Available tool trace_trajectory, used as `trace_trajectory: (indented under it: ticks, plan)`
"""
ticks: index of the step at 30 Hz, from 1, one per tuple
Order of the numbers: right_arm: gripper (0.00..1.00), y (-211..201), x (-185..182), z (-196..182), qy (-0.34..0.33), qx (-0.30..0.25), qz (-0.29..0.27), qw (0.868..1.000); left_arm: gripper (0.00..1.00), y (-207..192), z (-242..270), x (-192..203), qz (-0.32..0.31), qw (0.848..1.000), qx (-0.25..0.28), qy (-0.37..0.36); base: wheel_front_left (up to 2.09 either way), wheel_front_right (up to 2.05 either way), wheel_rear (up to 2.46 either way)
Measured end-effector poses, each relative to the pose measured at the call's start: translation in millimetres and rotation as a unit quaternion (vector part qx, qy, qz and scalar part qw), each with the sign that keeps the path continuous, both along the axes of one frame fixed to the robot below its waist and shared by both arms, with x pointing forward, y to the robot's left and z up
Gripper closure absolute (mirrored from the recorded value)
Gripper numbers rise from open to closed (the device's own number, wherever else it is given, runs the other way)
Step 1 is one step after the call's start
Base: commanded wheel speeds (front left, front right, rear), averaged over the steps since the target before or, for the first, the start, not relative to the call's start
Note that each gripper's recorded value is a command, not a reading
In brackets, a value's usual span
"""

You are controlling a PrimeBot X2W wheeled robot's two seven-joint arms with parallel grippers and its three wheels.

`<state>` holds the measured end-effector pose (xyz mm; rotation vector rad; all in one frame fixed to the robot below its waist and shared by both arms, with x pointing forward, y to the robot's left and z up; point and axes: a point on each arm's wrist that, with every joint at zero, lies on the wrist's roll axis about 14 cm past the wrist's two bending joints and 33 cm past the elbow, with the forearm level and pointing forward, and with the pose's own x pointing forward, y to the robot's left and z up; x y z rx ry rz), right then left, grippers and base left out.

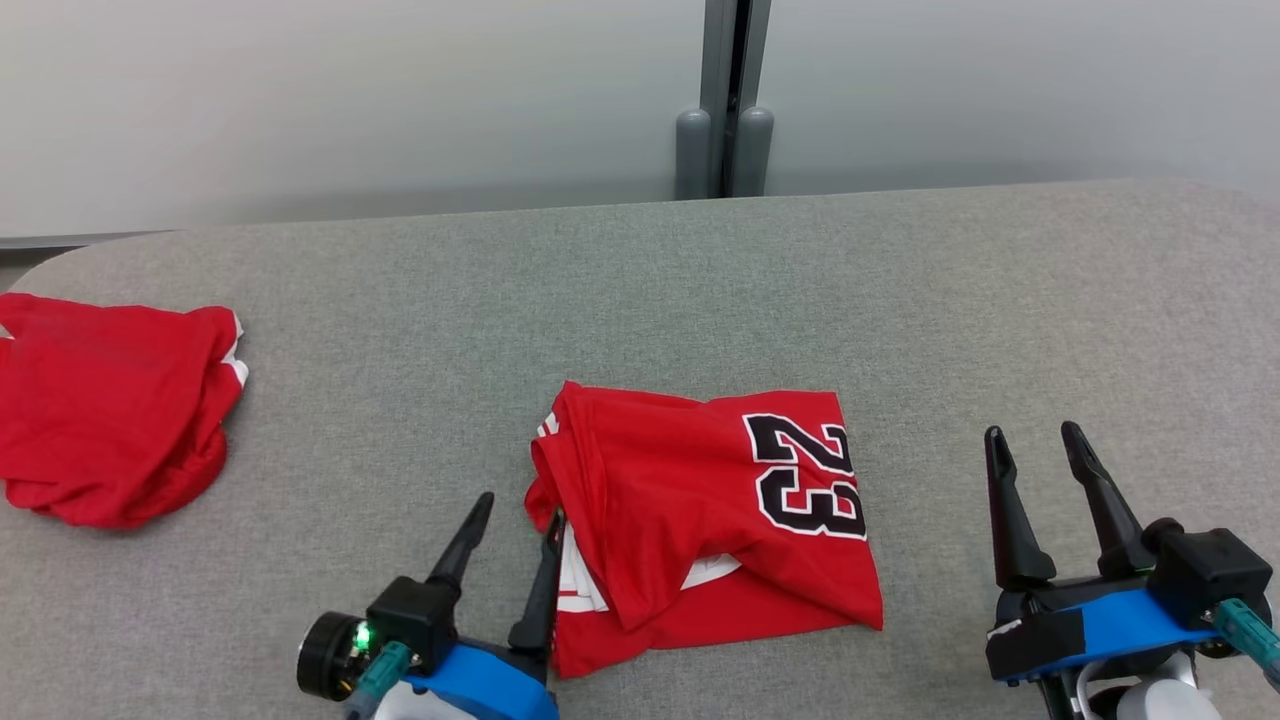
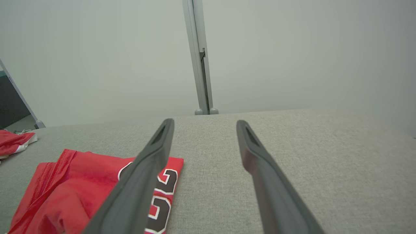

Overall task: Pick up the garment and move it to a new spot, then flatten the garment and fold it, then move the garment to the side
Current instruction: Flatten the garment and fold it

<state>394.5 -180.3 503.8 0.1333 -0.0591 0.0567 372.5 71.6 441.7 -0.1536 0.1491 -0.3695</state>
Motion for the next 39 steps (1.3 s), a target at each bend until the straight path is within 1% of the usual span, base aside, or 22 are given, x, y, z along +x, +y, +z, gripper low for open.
trace_trajectory:
  ticks: [6,8,9,16,25,26,27,28,29,34,39]
  plan:
    - [0.0,-3.8,-1.5,-3.9,0.005,0.005,-0.006,1.0,0.0,-25.6,-21.5,-19.6,-0.046,0.998,0.0,0.047,0.0,0.0,0.0]
    - [0.0,-4.4,-1.7,-5.3,0.006,0.006,-0.007,1.0,0.0,-33.8,-26.2,-25.3,-0.057,0.996,-0.011,0.064,0.0,0.0,0.0]
    - [0.0,-4.9,-1.8,-6.5,0.008,0.007,-0.008,1.0,0.0,-35.3,-28.7,-28.0,-0.059,0.996,-0.016,0.072,0.0,0.0,0.0]
    - [0.0,-4.8,-1.1,-14.4,0.017,0.012,-0.009,1.0,0.0,-45.1,-45.0,-43.4,-0.094,0.989,-0.011,0.114,0.0,0.0,0.0]
    - [0.0,-5.7,1.5,-18.9,0.021,0.016,-0.011,1.0,0.0,-64.2,-59.6,-54.0,-0.133,0.98,-0.013,0.147,0.0,0.0,0.0]
    - [0.0,-6.2,1.4,-19.8,0.022,0.017,-0.012,1.0,0.15,-65.5,-60.0,-53.3,-0.135,0.98,-0.013,0.148,0.0,0.0,0.0]
    - [0.0,-7.0,1.1,-20.8,0.024,0.017,-0.013,0.999,0.64,-66.5,-60.2,-52.7,-0.135,0.98,-0.016,0.148,0.0,0.0,0.0]
    - [0.0,-7.8,0.9,-21.7,0.025,0.017,-0.014,0.999,0.9,-66.7,-60.4,-51.8,-0.135,0.98,-0.018,0.148,0.0,0.0,0.0]
    - [0.0,-8.9,0.7,-22.5,0.026,0.017,-0.016,0.999,1.0,-66.6,-60.0,-50.3,-0.134,0.98,-0.02,0.146,0.0,0.0,0.0]
    - [0.0,-9.5,1.5,-25.0,0.029,0.018,-0.017,0.999,1.0,-59.6,-57.2,-43.1,-0.124,0.983,-0.02,0.136,0.0,0.0,0.0]
    - [0.0,-7.0,3.7,-28.0,0.032,0.019,-0.014,0.999,1.0,-41.1,-52.2,-37.1,-0.104,0.987,-0.015,0.123,0.0,0.0,0.0]
